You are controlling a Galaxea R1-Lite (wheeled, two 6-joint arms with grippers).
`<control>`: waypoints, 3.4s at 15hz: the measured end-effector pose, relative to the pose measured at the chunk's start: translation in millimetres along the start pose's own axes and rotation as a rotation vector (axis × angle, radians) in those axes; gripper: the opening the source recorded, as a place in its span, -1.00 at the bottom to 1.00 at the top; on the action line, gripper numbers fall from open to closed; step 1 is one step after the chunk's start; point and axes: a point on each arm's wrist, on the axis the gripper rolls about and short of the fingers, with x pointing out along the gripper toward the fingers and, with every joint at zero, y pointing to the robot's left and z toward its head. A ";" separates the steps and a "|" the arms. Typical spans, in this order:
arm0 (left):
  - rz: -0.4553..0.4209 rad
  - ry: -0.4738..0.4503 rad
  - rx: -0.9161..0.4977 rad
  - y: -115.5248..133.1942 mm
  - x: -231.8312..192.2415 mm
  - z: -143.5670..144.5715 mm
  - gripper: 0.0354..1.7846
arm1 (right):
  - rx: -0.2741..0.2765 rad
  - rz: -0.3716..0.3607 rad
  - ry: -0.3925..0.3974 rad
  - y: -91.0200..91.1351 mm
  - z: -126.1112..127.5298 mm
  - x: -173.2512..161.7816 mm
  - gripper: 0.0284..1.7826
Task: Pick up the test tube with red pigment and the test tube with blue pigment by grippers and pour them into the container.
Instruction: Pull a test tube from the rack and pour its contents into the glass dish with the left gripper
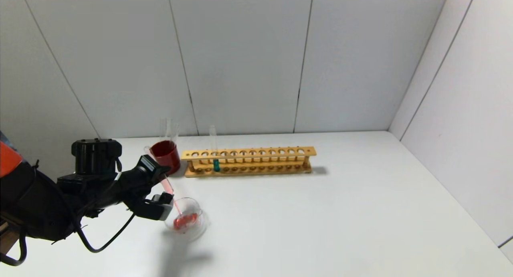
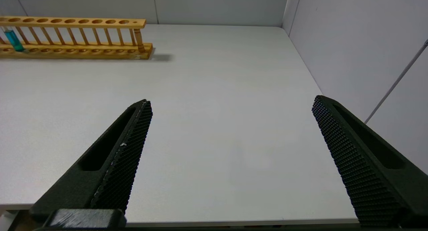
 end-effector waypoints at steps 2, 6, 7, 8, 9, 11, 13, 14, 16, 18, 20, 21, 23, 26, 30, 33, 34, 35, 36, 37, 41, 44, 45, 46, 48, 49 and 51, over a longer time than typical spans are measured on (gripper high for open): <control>0.015 0.007 0.030 3.1 0.3 -1.7 -0.67 | 0.000 0.000 0.000 0.0 0.0 0.0 0.96; 0.023 0.010 0.038 4.8 0.5 -2.5 -0.67 | 0.000 0.000 0.000 0.0 0.0 0.0 0.96; 0.027 0.013 0.055 6.0 0.2 -3.2 -0.67 | 0.000 0.000 0.000 0.0 0.0 0.0 0.96; 0.031 0.015 0.074 7.1 -0.4 -3.5 -0.67 | 0.000 0.000 0.000 0.0 0.0 0.0 0.96; 0.035 0.016 0.082 8.2 -1.2 -3.7 -0.67 | 0.000 0.000 0.000 0.0 0.0 0.0 0.96; 0.042 0.019 0.088 9.9 -2.0 -4.1 -0.67 | 0.000 0.000 0.000 0.0 0.0 0.0 0.96; 0.049 0.017 0.091 11.9 -3.0 -3.3 -0.67 | 0.000 0.000 0.000 0.0 0.0 0.0 0.96; 0.053 0.014 0.091 13.2 -3.6 -2.7 -0.67 | 0.000 -0.001 0.000 0.0 0.0 0.0 0.96; 0.063 0.011 0.095 16.1 -5.6 -0.8 -0.67 | 0.000 0.000 0.000 0.0 0.0 0.0 0.96; 0.069 0.010 0.100 17.6 -7.6 0.0 -0.67 | 0.000 0.000 0.000 0.0 0.0 0.0 0.96; 0.069 0.009 0.103 17.7 -10.4 1.0 -0.67 | 0.000 0.000 0.000 0.0 0.0 0.0 0.96; 0.065 0.009 0.107 16.8 -12.4 2.5 -0.67 | 0.000 0.000 0.000 0.0 0.0 0.0 0.96; 0.066 0.012 0.158 17.3 -16.0 4.1 -0.67 | -0.001 0.000 0.000 0.0 0.0 0.0 0.96; 0.076 0.021 0.193 20.0 -17.4 3.3 -0.67 | 0.000 0.000 0.000 0.0 0.0 0.0 0.96; 0.079 0.024 0.225 20.7 -17.5 3.3 -0.67 | 0.000 0.000 0.000 0.0 0.0 0.0 0.96; 0.103 0.039 0.267 24.4 -18.3 1.7 -0.67 | 0.000 0.000 0.000 0.0 0.0 0.0 0.96; 0.104 0.040 0.269 24.8 -18.2 1.6 -0.67 | 0.000 0.000 0.000 0.0 0.0 0.0 0.96; 0.105 0.041 0.271 24.9 -18.2 1.3 -0.67 | 0.000 0.000 0.000 0.0 0.0 0.0 0.96; 0.105 0.040 0.271 25.0 -18.2 1.6 -0.67 | 0.000 0.000 0.000 0.0 0.0 0.0 0.96; 0.108 0.043 0.277 25.4 -18.2 1.5 -0.67 | 0.000 0.000 0.000 0.0 0.0 0.0 0.96; 0.133 0.062 0.315 29.2 -18.7 0.9 -0.67 | 0.000 0.000 0.000 0.0 0.0 0.0 0.96; 0.126 0.064 0.311 28.1 -18.9 1.3 -0.67 | 0.000 0.000 0.000 0.0 0.0 0.0 0.96; 0.121 0.064 0.306 27.3 -19.2 1.8 -0.67 | 0.000 0.000 0.000 0.0 0.0 0.0 0.96; 0.117 0.068 0.303 26.8 -19.4 1.9 -0.67 | -0.001 0.000 0.000 0.0 0.0 0.0 0.96; 0.104 0.084 0.264 26.5 -20.1 1.6 -0.67 | -0.001 0.000 0.000 0.0 0.0 0.0 0.96; 0.104 0.087 0.219 26.8 -20.8 1.6 -0.67 | 0.000 0.000 0.000 0.0 0.0 0.0 0.96; 0.107 0.126 0.106 30.4 -24.3 -0.3 -0.67 | 0.000 0.000 0.000 0.0 0.0 0.0 0.96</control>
